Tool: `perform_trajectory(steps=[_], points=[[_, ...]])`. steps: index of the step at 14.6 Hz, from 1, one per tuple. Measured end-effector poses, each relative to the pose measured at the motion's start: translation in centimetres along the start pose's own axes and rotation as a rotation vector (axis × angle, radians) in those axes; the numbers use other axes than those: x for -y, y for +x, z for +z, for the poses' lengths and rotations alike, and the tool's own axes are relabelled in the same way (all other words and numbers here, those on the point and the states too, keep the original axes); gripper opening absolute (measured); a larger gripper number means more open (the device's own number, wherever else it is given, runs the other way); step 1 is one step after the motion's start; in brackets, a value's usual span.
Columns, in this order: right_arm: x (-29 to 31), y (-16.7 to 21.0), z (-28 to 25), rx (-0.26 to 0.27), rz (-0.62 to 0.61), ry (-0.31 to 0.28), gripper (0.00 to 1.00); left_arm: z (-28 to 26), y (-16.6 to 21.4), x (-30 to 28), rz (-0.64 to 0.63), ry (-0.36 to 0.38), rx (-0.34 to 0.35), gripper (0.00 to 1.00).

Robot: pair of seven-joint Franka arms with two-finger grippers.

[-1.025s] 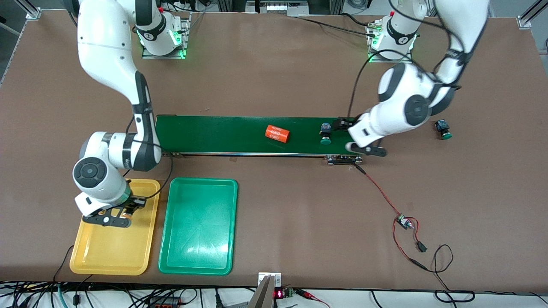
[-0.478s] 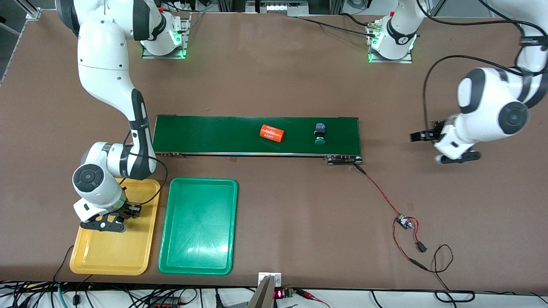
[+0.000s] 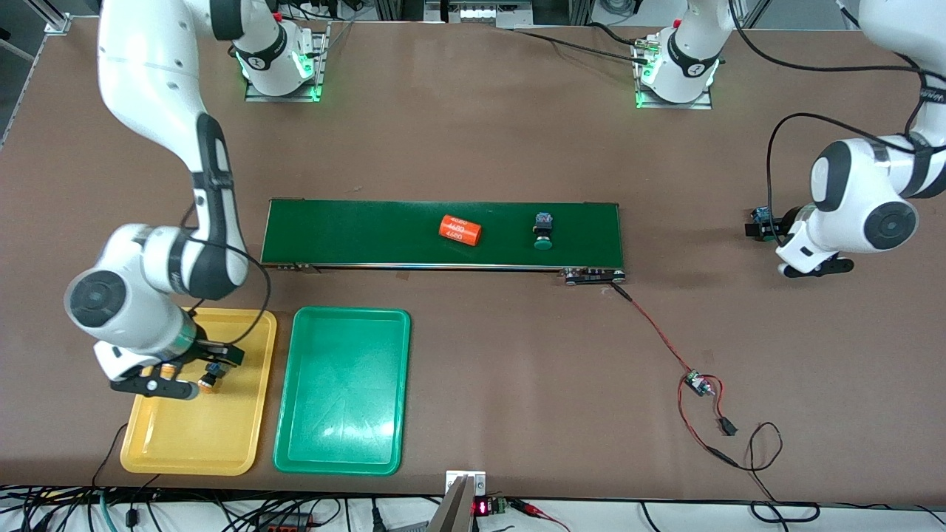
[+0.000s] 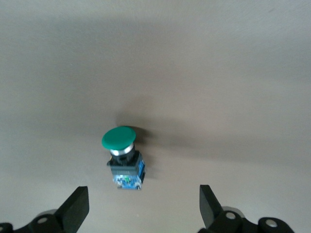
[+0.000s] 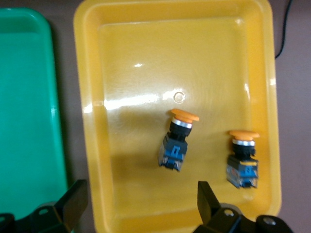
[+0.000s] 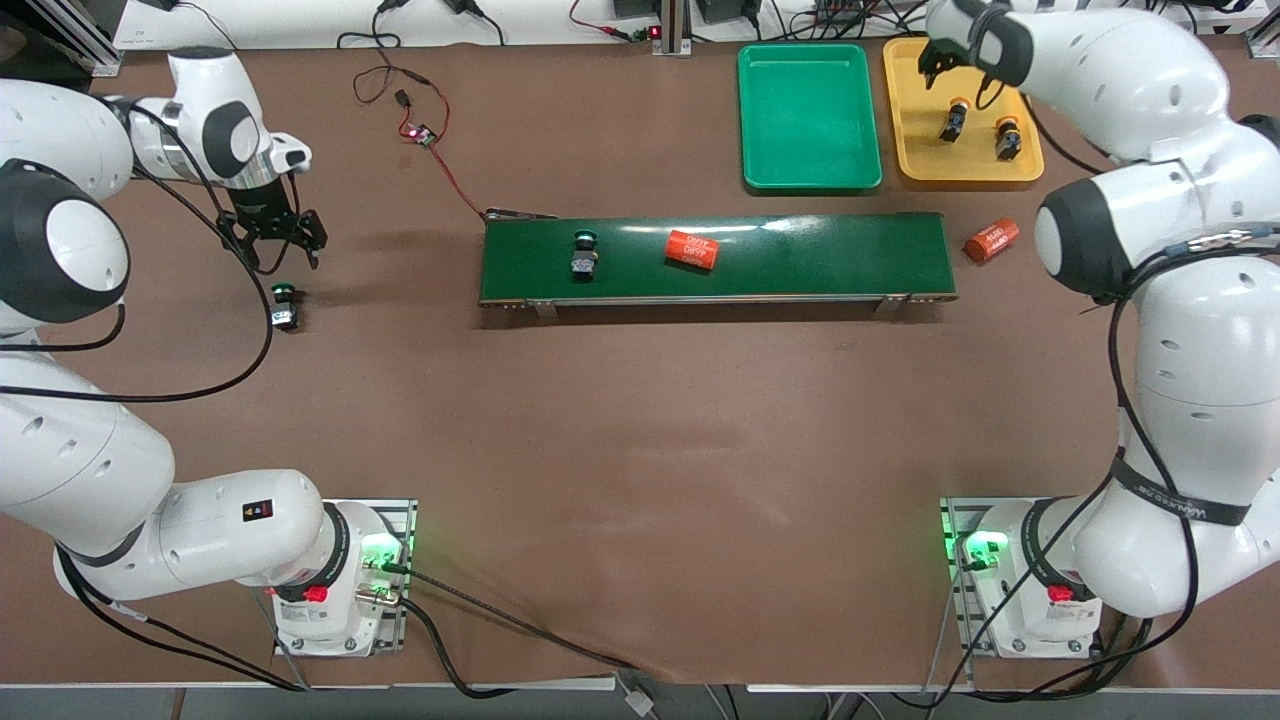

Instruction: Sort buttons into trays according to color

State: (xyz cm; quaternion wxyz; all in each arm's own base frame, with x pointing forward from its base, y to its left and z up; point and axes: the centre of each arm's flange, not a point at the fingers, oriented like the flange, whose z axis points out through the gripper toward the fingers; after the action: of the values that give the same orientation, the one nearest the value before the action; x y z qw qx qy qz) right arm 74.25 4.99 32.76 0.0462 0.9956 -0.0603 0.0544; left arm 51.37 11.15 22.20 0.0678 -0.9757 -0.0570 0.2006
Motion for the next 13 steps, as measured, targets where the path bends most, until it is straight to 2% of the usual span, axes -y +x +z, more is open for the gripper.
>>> perform_trajectory(steps=[3, 7, 12, 13], points=[[-1.9, 0.1, -5.7, -0.021, 0.024, 0.03, 1.0, 4.1, 0.2, 1.4, 0.05, -0.006, -0.057, 1.0], [-5.9, -0.1, -11.9, -0.048, 0.064, 0.039, 1.0, 6.2, -0.2, 4.6, 0.08, -0.008, -0.058, 1.0], [-5.5, -1.5, -15.1, -0.001, 0.051, 0.072, 1.0, 7.8, -0.5, 4.3, 0.09, -0.013, -0.026, 0.93], [-5.2, -1.8, -15.1, 0.014, 0.046, 0.073, 1.0, 8.3, -0.7, 4.3, 0.09, -0.016, -0.015, 0.86]])
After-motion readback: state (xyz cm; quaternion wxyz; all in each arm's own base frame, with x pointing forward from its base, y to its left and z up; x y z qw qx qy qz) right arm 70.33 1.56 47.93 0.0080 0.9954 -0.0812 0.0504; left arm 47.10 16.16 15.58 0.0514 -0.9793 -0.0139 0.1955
